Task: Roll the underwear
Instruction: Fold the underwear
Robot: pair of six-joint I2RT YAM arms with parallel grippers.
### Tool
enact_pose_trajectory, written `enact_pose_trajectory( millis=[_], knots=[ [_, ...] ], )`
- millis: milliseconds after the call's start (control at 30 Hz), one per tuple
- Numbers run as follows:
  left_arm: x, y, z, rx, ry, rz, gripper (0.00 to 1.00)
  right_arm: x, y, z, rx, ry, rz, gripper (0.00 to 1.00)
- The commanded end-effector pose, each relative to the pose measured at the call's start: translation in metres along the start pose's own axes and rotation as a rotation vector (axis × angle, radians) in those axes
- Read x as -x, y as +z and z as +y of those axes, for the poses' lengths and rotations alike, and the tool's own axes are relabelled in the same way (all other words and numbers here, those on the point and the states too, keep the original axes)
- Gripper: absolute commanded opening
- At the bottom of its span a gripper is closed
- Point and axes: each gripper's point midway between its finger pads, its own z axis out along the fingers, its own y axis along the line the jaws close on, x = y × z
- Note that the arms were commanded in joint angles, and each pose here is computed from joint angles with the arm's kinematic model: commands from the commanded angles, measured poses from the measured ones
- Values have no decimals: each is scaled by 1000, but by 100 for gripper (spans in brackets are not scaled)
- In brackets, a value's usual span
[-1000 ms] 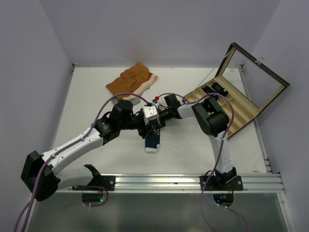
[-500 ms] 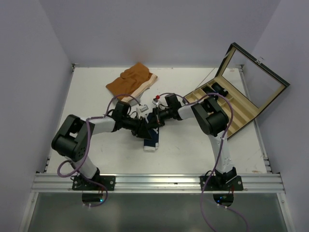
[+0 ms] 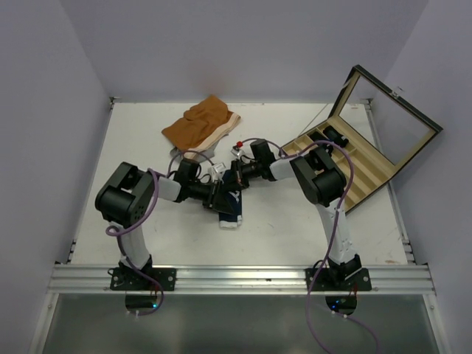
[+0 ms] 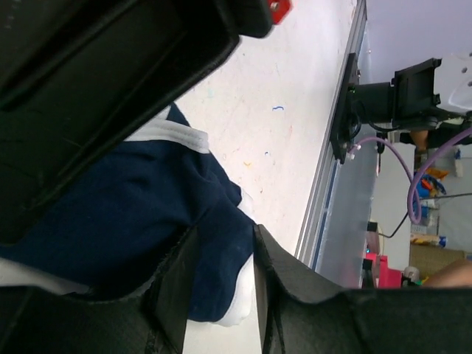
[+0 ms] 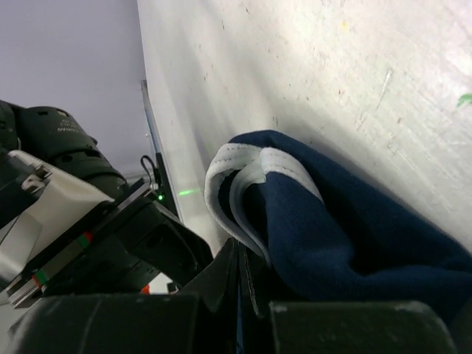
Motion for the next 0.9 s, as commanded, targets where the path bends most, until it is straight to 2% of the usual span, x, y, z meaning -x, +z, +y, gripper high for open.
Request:
enact_pose_trajectory(
  millis=[0,33,100,133,233,400,700,800,867],
  knots=[
    [8,-10,-12,-14,138,-22,43,13,6,-8,-44,-72,-52,3],
    [19,-18,-32,-33,263,-49,43,14,6,-2,-33,-89,-54,3],
    [18,-27,-51,-61,326,-41,45,20,5,18,0,-118,-67,4],
    [21,-33,-64,-78,409,-51,45,22,4,27,19,-109,-75,5],
    [17,-42,-79,-93,444,-51,45,35,-4,59,64,-175,-105,6],
    [1,-36,-77,-131,386,-41,45,46,-11,89,96,-210,-125,7],
    [-19,-2,7,20,70,-2,42,44,-19,105,111,-227,-124,10],
    [-14,-1,11,16,63,-15,42,36,-28,107,55,-263,-114,9],
    [-8,-4,-3,-24,118,-32,44,26,-31,102,34,-252,-102,10]
  ],
)
